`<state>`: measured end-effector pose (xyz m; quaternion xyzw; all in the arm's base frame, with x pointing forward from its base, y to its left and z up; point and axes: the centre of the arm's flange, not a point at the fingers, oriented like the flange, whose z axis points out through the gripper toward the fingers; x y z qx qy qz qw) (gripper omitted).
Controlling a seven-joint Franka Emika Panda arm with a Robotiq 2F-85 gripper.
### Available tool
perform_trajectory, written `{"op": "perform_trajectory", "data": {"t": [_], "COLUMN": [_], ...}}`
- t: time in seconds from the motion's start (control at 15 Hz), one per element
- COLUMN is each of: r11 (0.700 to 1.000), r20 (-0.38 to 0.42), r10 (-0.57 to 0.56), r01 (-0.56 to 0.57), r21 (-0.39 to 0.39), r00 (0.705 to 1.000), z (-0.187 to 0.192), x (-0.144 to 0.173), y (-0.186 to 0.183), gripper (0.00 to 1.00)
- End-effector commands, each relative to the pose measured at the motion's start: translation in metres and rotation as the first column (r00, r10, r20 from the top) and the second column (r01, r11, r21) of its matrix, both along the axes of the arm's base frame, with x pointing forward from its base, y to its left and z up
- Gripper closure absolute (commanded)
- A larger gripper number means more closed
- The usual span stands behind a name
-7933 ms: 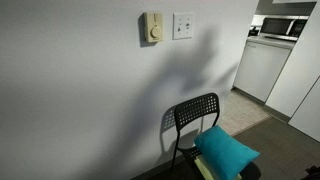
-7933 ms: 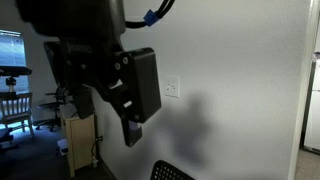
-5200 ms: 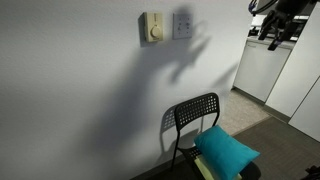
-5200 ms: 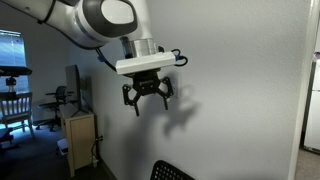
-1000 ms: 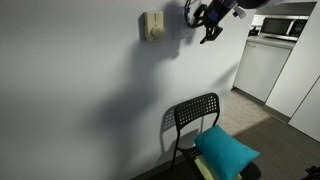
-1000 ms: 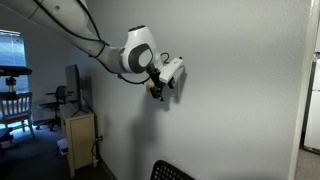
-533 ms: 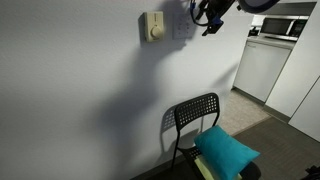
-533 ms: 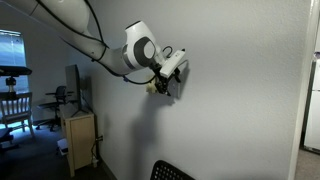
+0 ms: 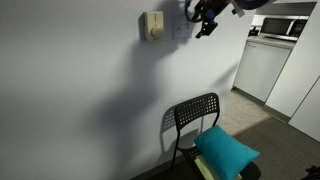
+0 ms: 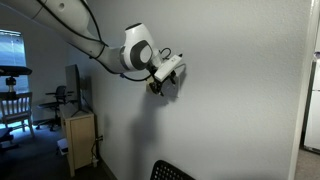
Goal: Flip down the switch on the right
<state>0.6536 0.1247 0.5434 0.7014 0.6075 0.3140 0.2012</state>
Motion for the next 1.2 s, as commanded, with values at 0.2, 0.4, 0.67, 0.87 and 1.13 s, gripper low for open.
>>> {"op": "perform_trajectory", "data": {"t": [0.2, 0.4, 0.67, 0.87, 1.13], "r11": [0.999, 1.0, 1.0, 1.0, 1.0], "r20": [-0.049, -0.19, -0.291, -0.317, -0.284], "r10": [-0.003, -0.017, -0.021, -0.027, -0.027], "r01": [0.005, 0.021, 0.023, 0.026, 0.028], "r21": [0.035, 0.021, 0.001, -0.009, -0.002], "r00": [0.999, 0.982, 0.956, 0.948, 0.958], "z": [-0.001, -0.01, -0.019, -0.022, -0.019], "x": [0.013, 0.015, 0.014, 0.011, 0.008], "y": [-0.003, -0.005, -0.006, -0.006, -0.009], "gripper": [0.0, 0.0, 0.0, 0.0, 0.0]}}
